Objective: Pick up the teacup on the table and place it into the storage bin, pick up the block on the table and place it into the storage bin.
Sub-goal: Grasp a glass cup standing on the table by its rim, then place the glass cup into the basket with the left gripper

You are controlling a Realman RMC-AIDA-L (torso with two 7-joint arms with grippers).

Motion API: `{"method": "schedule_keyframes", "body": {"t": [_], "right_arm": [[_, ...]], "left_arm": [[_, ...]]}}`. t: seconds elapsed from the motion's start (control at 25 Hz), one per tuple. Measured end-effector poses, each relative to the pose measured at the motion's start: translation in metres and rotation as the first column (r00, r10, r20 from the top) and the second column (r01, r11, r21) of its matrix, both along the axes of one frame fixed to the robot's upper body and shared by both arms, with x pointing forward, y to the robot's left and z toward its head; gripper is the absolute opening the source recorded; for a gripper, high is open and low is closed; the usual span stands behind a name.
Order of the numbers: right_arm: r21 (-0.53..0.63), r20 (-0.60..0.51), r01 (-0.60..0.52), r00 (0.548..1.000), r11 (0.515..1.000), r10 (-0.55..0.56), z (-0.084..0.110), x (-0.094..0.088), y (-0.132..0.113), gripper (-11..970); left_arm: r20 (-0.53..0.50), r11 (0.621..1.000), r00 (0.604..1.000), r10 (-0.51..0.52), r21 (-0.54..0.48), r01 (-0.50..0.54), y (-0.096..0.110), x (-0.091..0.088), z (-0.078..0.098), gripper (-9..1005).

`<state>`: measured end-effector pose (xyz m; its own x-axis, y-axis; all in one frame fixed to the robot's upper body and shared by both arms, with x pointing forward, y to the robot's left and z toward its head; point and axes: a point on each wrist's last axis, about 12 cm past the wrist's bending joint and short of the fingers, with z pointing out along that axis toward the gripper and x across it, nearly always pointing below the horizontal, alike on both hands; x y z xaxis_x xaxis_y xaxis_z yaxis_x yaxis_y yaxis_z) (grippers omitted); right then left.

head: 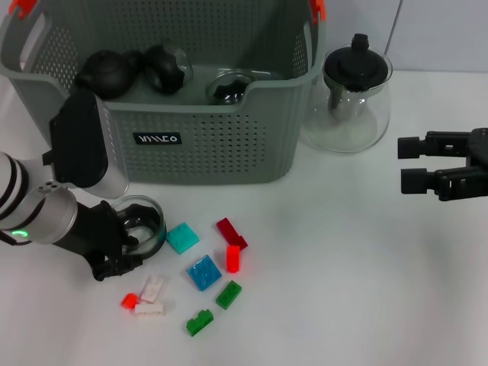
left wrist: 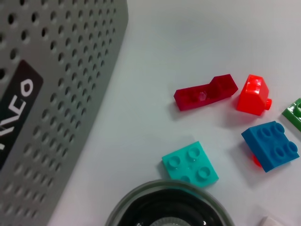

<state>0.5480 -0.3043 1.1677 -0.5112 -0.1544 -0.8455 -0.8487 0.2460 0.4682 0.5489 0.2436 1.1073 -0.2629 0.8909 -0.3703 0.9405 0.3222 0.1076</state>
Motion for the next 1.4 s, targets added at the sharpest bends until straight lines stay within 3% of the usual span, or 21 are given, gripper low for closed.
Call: {"method": "schedule_keyframes", "body": {"t": [0.32, 0.64, 0.76, 1.04, 1.2, 1.4], "right_arm": [[-0.012, -0.004, -0.007, 1.000, 1.000, 0.007, -0.001, 0.000, 0.001, 945], [-0.012, -0.004, -0.005, 1.000, 1.000, 0.005, -0.002, -0.001, 0.000, 945], [-0.041, -0.023, -0.018, 1.000, 0.999, 0.018, -0.004, -0.002, 0.000, 945], [-0.151, -0.104, -0.073, 0.993, 0.986, 0.058, -0.018, 0.002, 0.009, 945], [-0.217, -0.121, -0.069, 0.992, 0.974, 0.044, -0.024, 0.009, 0.015, 945], [-0.272, -0.133, -0.060, 0.991, 0.960, 0.024, -0.026, 0.018, 0.021, 945]], "left_arm": [[0.001, 1.000, 1.000, 0.007, 0.005, -0.007, 0.001, 0.000, 0.001, 61], [-0.041, 0.997, 0.999, 0.026, -0.077, -0.029, 0.002, -0.006, 0.026, 53], [-0.084, 0.982, 0.996, 0.023, -0.183, -0.038, 0.002, -0.010, 0.048, 50], [-0.011, 0.872, 0.999, 0.043, -0.487, -0.043, 0.002, -0.011, 0.124, 48], [0.066, 0.856, 0.994, 0.087, -0.515, -0.041, -0.006, 0.004, 0.154, 51], [0.109, 0.845, 0.961, 0.253, -0.509, -0.165, -0.013, 0.051, 0.169, 54]]}}
